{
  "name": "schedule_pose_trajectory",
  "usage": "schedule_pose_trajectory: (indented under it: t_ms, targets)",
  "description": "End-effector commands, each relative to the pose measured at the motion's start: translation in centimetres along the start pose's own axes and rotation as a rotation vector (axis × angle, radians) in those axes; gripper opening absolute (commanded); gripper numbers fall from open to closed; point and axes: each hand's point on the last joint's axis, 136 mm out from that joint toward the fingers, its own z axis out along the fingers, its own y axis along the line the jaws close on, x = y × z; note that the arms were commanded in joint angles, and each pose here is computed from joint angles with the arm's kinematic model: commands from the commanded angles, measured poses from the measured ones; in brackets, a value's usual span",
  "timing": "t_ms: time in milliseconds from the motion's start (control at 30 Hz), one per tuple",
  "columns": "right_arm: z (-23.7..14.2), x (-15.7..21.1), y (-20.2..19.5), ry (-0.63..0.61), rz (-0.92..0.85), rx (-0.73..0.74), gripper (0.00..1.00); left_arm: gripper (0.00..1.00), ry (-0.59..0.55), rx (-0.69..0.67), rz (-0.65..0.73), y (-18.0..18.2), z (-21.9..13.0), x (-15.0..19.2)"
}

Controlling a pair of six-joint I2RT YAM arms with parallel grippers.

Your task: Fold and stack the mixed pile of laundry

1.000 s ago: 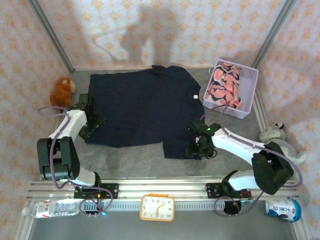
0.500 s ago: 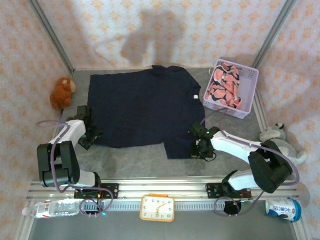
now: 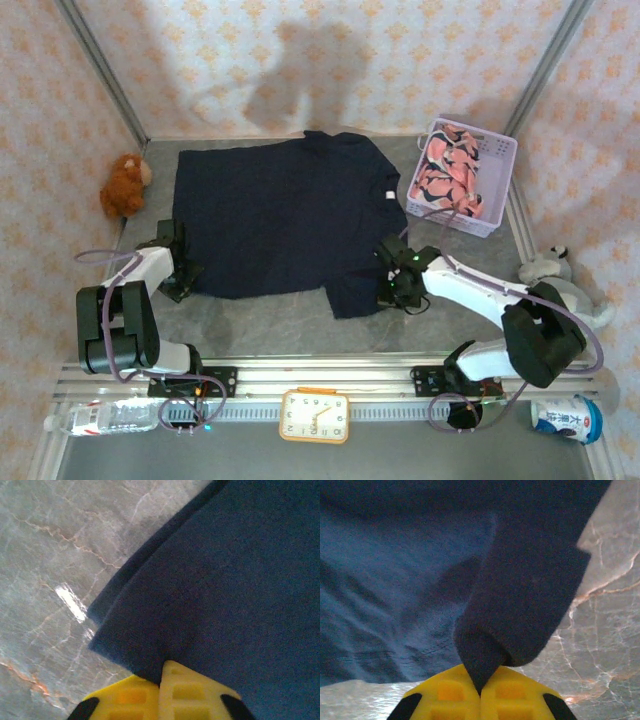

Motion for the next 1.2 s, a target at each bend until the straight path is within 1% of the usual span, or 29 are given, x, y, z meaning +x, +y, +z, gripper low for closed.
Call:
schedule_pose_trajectory:
  t_ms: [0, 133, 267, 400, 567, 767, 900, 1133, 1167]
  targets:
    - [-2.6, -2.1, 1.0, -0.08, 0.009, 0.0, 0.0, 0.0, -0.007, -0.064, -0.009, 1.2, -0.3, -0.3]
    - [-5.7, -5.2, 3.4, -0.168, 0.003, -0.069, 0.0, 0.0, -0.04, -0.012, -0.006, -0.4, -2.3, -1.8]
    - [-8.9, -9.7, 5.4, -0.299, 0.034, -0.126, 0.0, 0.0, -0.068, 0.064, -0.023, -2.6, -4.5, -3.5]
    - [-10.4, -14.3, 6.5, -0.383, 0.089, -0.141, 0.0, 0.0, -0.096, 0.117, -0.058, -4.6, -5.8, -5.2]
    - [-11.5, -19.4, 8.0, -0.45, 0.092, -0.134, 0.0, 0.0, -0.123, 0.136, -0.102, -6.3, -6.4, -7.1]
    - [-12.3, -25.1, 8.5, -0.496, 0.077, -0.083, 0.0, 0.0, -0.135, 0.171, -0.145, -9.1, -6.9, -9.4]
    - [-12.3, -28.7, 8.7, -0.512, 0.058, -0.057, 0.0, 0.0, -0.134, 0.176, -0.137, -11.1, -6.7, -11.1]
    - [-9.1, -35.8, 9.9, -0.49, 0.057, -0.087, 0.0, 0.0, -0.098, 0.112, -0.078, -15.2, -4.2, -14.4]
    - [-8.7, -36.7, 9.8, -0.484, 0.068, -0.09, 0.04, 0.0, -0.088, 0.103, -0.067, -15.8, -3.7, -14.9]
